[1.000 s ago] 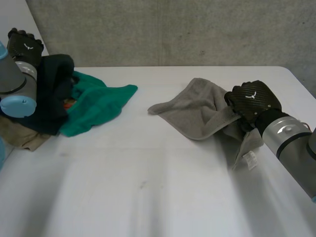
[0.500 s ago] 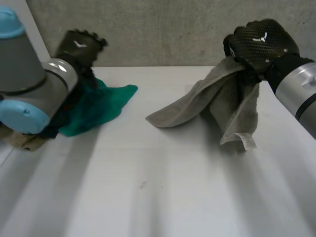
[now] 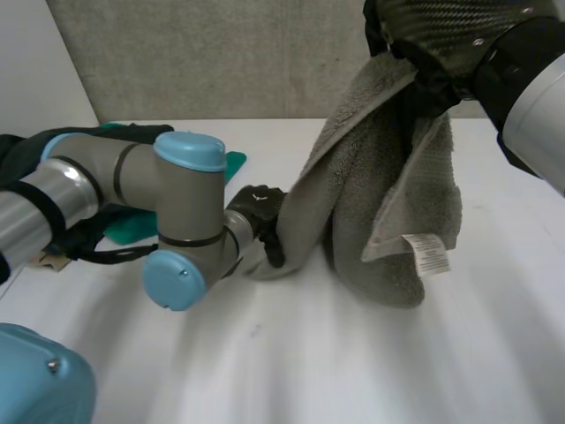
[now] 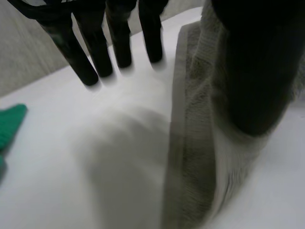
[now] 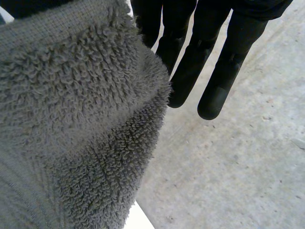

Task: Fold the laundry.

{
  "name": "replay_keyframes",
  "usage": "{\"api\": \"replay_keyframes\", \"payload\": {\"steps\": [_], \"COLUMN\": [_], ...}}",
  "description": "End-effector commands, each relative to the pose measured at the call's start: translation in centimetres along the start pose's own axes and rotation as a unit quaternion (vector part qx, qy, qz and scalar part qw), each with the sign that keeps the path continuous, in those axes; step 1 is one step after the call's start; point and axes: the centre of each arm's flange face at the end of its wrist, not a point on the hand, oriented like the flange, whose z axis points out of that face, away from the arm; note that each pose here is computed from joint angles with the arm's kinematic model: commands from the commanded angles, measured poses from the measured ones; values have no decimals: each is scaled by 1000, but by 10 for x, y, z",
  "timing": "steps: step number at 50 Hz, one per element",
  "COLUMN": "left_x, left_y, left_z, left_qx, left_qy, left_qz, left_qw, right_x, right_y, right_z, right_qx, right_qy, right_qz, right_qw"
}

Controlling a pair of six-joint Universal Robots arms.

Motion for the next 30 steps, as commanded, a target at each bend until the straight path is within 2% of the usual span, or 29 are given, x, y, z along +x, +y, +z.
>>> {"api": "replay_keyframes", "payload": {"steps": [1, 5, 7, 8, 12, 14, 19, 23, 27, 30], "left_x": [-30, -76, -86, -92, -93, -92, -91, -88, -94, -96], "left_y": [-6, -52, -75, -97, -130, -135, -119, -77, -61, -74], "left_z": [-12, -49, -73, -100, -157, -167, -153, -104, -68, -48], "left_qx": [-48, 7, 41, 76, 140, 156, 136, 56, 29, 57], "left_qy": [-71, -120, -127, -130, -136, -137, -146, -155, -173, -179], "left_qz": [-71, -79, -67, -47, 12, 34, 73, 100, 115, 119], "left_qw": [994, 990, 989, 987, 981, 978, 977, 981, 978, 975], "right_x": [23, 42, 49, 53, 60, 61, 51, 41, 36, 36], "right_y": [16, 50, 64, 77, 107, 117, 150, 180, 199, 208], "right_z": [5, 10, 13, 14, 18, 19, 25, 35, 48, 67], "right_qx": [-38, -93, -112, -129, -164, -177, -218, -252, -260, -242], "right_qy": [47, 64, 65, 62, 42, 30, -14, -40, -57, -59], "right_qz": [-2, -13, -14, -11, 4, 12, 39, 43, 22, -13], "right_qw": [998, 994, 991, 990, 986, 984, 975, 966, 964, 968]}}
